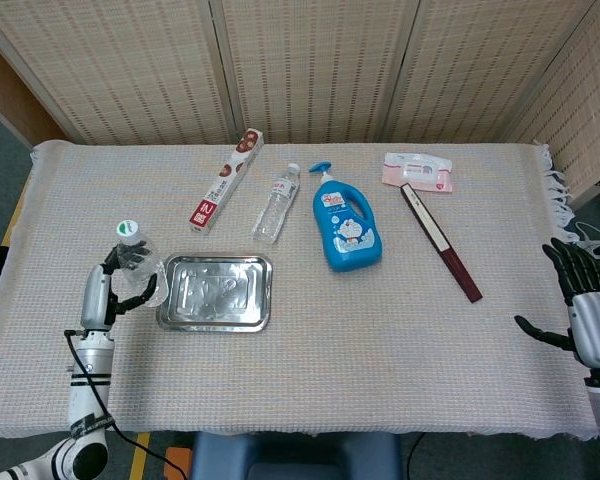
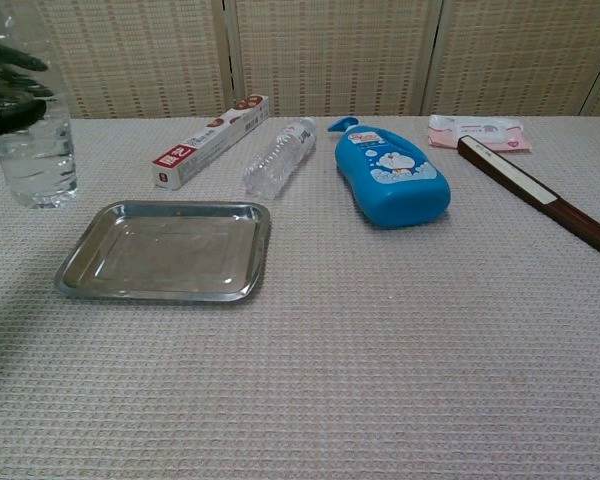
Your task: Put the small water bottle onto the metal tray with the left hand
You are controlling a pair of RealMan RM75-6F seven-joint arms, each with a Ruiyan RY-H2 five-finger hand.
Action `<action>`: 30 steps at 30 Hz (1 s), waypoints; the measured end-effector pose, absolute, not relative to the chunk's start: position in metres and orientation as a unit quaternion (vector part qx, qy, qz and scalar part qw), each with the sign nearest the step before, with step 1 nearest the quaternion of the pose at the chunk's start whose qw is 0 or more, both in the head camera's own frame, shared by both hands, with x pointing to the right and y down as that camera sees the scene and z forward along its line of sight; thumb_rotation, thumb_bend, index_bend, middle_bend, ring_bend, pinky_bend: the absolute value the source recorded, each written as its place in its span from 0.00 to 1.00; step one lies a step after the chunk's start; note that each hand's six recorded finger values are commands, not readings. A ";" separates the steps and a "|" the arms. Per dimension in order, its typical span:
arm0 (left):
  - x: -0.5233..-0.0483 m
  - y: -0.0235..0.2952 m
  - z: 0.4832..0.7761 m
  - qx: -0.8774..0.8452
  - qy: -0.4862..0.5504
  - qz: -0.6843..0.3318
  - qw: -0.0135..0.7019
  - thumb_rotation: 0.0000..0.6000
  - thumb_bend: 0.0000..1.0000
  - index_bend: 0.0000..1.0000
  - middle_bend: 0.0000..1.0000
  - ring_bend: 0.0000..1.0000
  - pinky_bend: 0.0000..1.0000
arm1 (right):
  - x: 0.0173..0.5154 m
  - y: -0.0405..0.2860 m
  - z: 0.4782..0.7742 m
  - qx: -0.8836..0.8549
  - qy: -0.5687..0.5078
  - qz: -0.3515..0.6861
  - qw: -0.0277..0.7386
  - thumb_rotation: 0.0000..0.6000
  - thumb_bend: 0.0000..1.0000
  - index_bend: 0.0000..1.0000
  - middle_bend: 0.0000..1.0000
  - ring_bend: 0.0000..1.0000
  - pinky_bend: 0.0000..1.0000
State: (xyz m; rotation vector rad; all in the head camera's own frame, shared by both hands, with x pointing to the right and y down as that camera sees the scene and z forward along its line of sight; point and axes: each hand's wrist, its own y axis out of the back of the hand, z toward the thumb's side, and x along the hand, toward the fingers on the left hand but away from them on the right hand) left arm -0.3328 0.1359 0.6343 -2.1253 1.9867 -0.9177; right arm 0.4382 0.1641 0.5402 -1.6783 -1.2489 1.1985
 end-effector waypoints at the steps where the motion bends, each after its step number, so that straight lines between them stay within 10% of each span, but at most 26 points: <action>1: -0.333 0.135 0.635 -0.697 0.662 -0.276 0.004 1.00 0.41 0.54 0.68 0.51 0.47 | 0.438 0.164 0.541 -0.650 -0.483 0.465 0.357 1.00 0.06 0.06 0.00 0.00 0.03; 9: -0.341 0.133 0.639 -0.695 0.677 -0.243 -0.012 1.00 0.43 0.54 0.68 0.50 0.47 | 0.438 0.165 0.541 -0.651 -0.479 0.468 0.357 1.00 0.06 0.06 0.00 0.00 0.03; 21: -0.366 0.134 0.650 -0.592 0.502 -0.490 0.397 1.00 0.44 0.54 0.67 0.50 0.48 | 0.439 0.165 0.539 -0.650 -0.483 0.466 0.357 1.00 0.06 0.06 0.00 0.00 0.03; 30: -0.351 0.137 0.651 -0.645 0.572 -0.441 0.249 1.00 0.48 0.53 0.66 0.50 0.47 | 0.439 0.165 0.539 -0.650 -0.484 0.465 0.357 1.00 0.06 0.06 0.00 0.00 0.03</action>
